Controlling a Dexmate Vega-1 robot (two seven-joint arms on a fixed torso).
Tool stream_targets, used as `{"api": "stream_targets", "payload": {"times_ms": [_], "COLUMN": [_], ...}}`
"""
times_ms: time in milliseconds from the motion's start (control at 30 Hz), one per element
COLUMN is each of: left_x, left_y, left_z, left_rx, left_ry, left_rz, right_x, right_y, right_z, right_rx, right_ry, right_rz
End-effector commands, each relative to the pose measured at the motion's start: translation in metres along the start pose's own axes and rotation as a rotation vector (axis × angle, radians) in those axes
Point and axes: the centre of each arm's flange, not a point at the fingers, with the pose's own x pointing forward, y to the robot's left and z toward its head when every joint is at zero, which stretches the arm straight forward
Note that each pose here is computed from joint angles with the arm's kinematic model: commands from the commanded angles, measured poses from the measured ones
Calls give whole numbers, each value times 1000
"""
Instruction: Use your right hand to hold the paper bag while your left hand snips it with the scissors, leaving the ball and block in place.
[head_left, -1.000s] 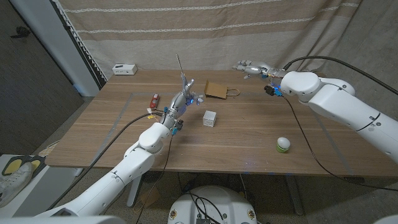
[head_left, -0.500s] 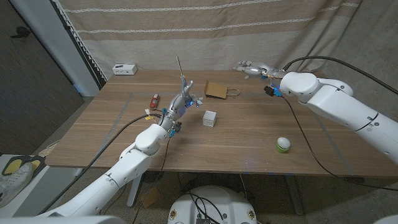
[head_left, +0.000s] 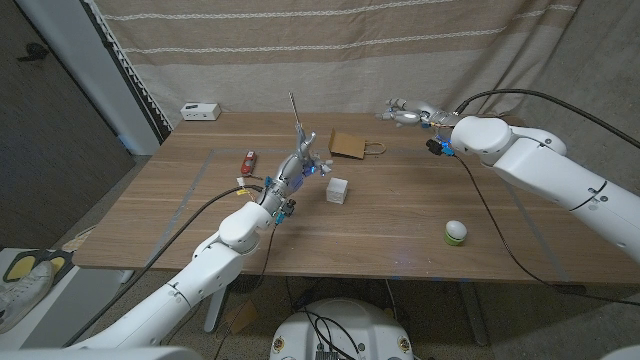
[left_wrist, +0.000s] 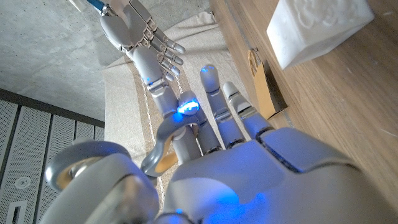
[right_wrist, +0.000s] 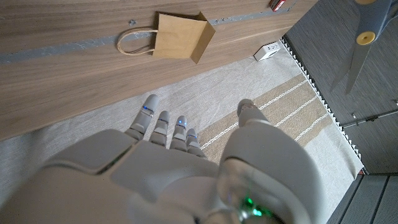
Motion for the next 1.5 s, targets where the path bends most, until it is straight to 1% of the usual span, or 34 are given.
{"api": "stream_targets", "payload": {"times_ms": [33, 367, 533, 733, 767, 1233, 1400, 1500], "left_x": [-6, -12, -15, -19, -20, -27, -28, -28], "left_y": [-11, -8, -7, -6, -6, -3, -2, -2], "left_z": [2, 3, 5, 7, 8, 7, 6, 6], "left_rx": [-1, 21, 26, 42, 45, 47, 48, 49], "left_ry": [12, 26, 26, 22, 25, 48, 54, 57], "left_rz": [-7, 15, 32, 48, 39, 49, 54, 55], "right_x": [3, 5, 8, 10, 10, 16, 17, 19], "right_y": [1, 3, 4, 4, 4, 1, 2, 3], "right_z": [-3, -5, -5, -5, -6, -15, -14, -14], "right_rx": [-67, -52, -52, -59, -58, -63, -80, -78], "right_ry": [4, -21, -26, -22, -22, 0, -7, -15], "right_rz": [-18, -25, -18, -11, -10, 2, -7, 0]}}
